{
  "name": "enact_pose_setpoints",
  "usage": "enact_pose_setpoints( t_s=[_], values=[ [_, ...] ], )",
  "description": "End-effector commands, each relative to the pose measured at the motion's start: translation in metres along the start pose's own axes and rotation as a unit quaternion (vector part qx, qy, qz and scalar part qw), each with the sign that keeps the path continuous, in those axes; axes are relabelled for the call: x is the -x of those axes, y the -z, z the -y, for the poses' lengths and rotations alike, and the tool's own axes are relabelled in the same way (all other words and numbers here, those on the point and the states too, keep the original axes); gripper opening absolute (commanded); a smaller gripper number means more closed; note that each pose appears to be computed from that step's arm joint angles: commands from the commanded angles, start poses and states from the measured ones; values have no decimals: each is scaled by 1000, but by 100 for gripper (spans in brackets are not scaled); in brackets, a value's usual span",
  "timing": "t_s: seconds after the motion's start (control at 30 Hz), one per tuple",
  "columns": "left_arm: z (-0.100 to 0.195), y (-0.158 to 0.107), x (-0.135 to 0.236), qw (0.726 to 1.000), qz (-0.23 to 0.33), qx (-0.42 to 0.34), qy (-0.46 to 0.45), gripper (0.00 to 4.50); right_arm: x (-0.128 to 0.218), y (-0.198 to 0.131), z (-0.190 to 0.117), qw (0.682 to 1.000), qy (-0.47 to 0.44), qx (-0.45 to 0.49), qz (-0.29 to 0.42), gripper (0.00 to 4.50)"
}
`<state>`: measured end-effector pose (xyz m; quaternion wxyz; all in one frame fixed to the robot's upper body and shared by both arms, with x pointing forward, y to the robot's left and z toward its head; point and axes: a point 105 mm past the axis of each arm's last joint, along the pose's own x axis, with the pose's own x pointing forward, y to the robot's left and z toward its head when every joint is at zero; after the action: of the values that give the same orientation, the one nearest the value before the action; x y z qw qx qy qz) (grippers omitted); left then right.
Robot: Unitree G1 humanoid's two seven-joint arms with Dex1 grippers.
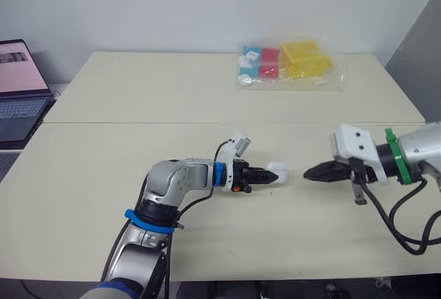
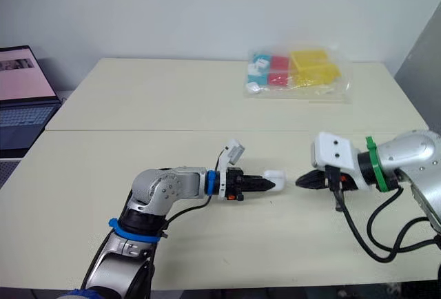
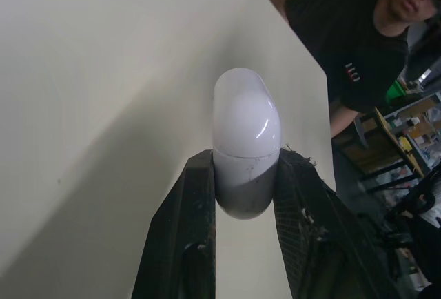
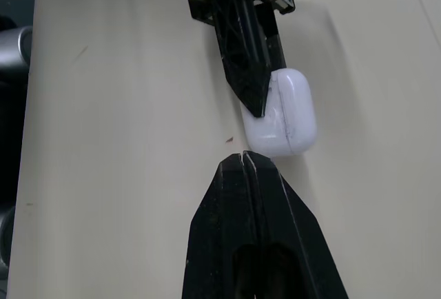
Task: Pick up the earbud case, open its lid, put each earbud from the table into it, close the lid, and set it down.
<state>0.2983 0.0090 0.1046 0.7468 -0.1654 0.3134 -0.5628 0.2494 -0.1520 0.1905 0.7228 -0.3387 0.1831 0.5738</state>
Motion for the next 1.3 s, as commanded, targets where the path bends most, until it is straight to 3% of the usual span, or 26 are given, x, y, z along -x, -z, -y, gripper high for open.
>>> enact_pose_setpoints(
  t_s=[0.03,0.27,0.33,0.7,0.87,1.03,1.13,1.27,1.3],
  values=[
    [-1,-2,-1,1000,-1,3,-2,78,4,-9,3,999,25,26,9,0],
    [-12,7,-3,999,-10,35,-24,78,3,-9,4,999,32,23,11,0],
    [-15,9,-1,999,-13,25,-30,149,3,-8,5,999,35,23,11,0],
    [-36,8,23,997,-16,2,-76,449,4,-6,10,999,44,19,11,0],
    [-41,4,52,992,-22,-63,-108,449,7,-5,17,998,59,23,17,0],
    [-48,-20,90,958,11,-224,-179,449,9,3,23,997,69,45,13,0],
    [-33,-28,124,905,-8,-382,-186,450,10,9,28,995,79,53,14,54],
    [-14,-22,152,851,-47,-499,-160,450,13,18,20,997,49,52,-1,178],
    [-11,-21,157,847,-52,-504,-160,450,14,18,20,997,48,52,1,214]
  ],
)
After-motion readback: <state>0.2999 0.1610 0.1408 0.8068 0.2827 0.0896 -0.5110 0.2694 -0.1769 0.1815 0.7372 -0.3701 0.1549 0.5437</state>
